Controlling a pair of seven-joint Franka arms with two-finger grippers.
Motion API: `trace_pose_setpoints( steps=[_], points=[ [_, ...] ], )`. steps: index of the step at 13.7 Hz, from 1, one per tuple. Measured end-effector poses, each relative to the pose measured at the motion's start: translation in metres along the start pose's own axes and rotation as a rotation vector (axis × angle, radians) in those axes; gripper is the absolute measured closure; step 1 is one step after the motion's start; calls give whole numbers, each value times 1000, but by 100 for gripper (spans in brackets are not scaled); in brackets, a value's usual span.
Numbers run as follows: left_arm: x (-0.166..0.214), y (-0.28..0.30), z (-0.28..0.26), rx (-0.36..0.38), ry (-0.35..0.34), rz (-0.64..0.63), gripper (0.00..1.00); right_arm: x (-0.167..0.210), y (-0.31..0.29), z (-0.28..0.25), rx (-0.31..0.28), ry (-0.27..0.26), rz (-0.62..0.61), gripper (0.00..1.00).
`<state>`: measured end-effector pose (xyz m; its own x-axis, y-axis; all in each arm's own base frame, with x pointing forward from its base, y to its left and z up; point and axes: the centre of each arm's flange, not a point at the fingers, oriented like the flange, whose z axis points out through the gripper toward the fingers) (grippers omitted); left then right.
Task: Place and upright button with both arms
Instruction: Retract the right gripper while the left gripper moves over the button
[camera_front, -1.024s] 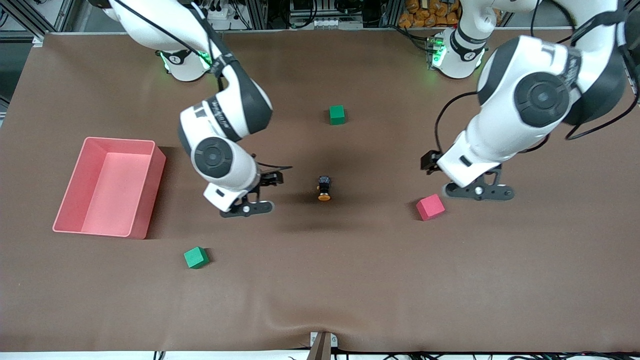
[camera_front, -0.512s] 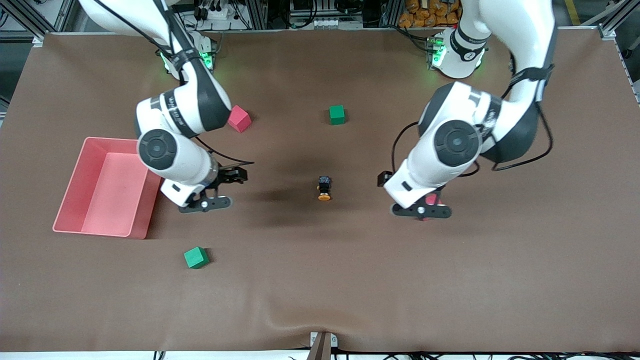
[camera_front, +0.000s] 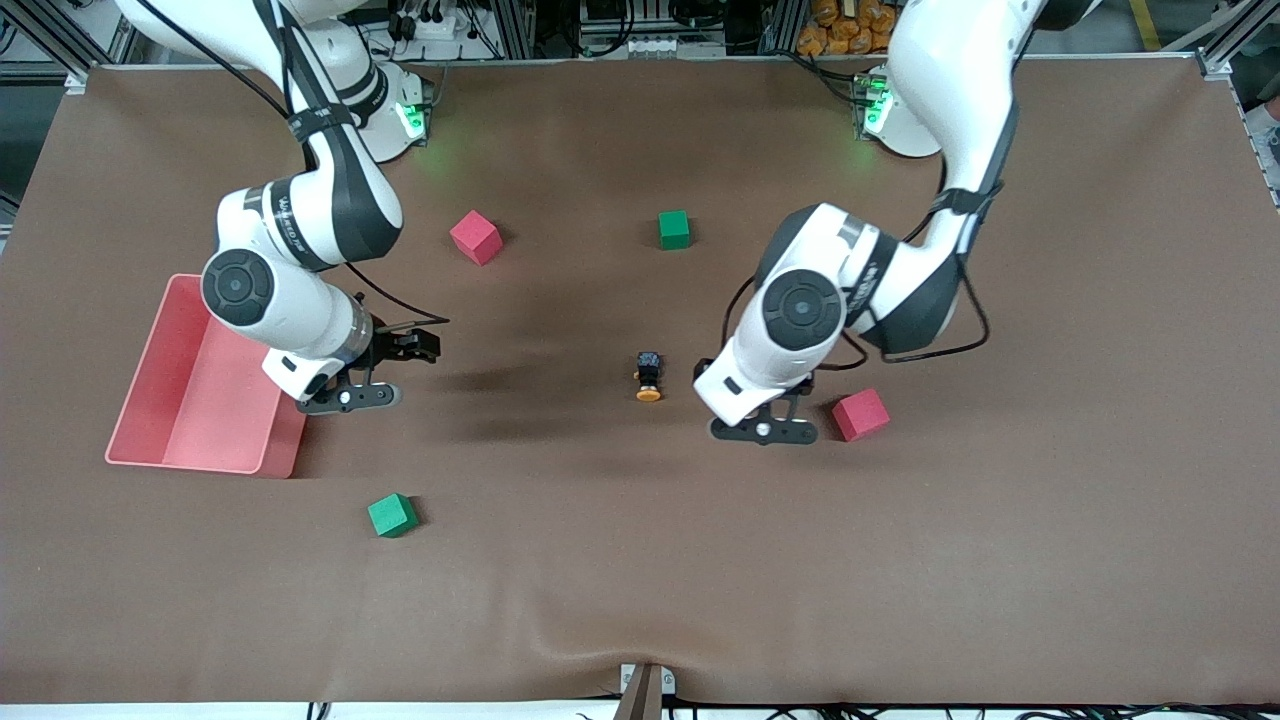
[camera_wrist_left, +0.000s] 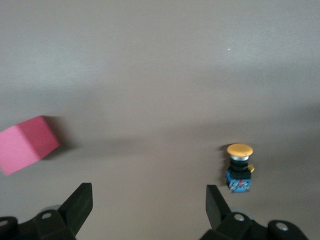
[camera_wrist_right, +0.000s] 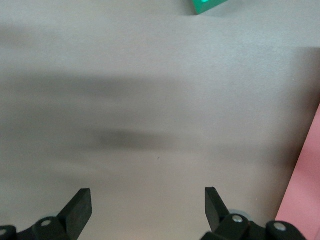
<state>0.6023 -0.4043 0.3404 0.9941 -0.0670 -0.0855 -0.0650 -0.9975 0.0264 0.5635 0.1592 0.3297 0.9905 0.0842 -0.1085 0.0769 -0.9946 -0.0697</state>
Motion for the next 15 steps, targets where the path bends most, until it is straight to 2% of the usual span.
trace_pose_setpoints(
  steps=[3,7,11,15],
  points=[
    [-3,31,29,-36,19,-22,0,-16,23,27,2,61,0,0],
    [-9,57,49,-98,26,-28,0,-23,95,21,7,80,-43,0],
    [-17,84,90,-121,54,-56,0,-31,143,6,18,74,-20,0],
    [-34,109,115,-119,47,-90,0,-41,185,-6,29,63,10,0]
  ],
)
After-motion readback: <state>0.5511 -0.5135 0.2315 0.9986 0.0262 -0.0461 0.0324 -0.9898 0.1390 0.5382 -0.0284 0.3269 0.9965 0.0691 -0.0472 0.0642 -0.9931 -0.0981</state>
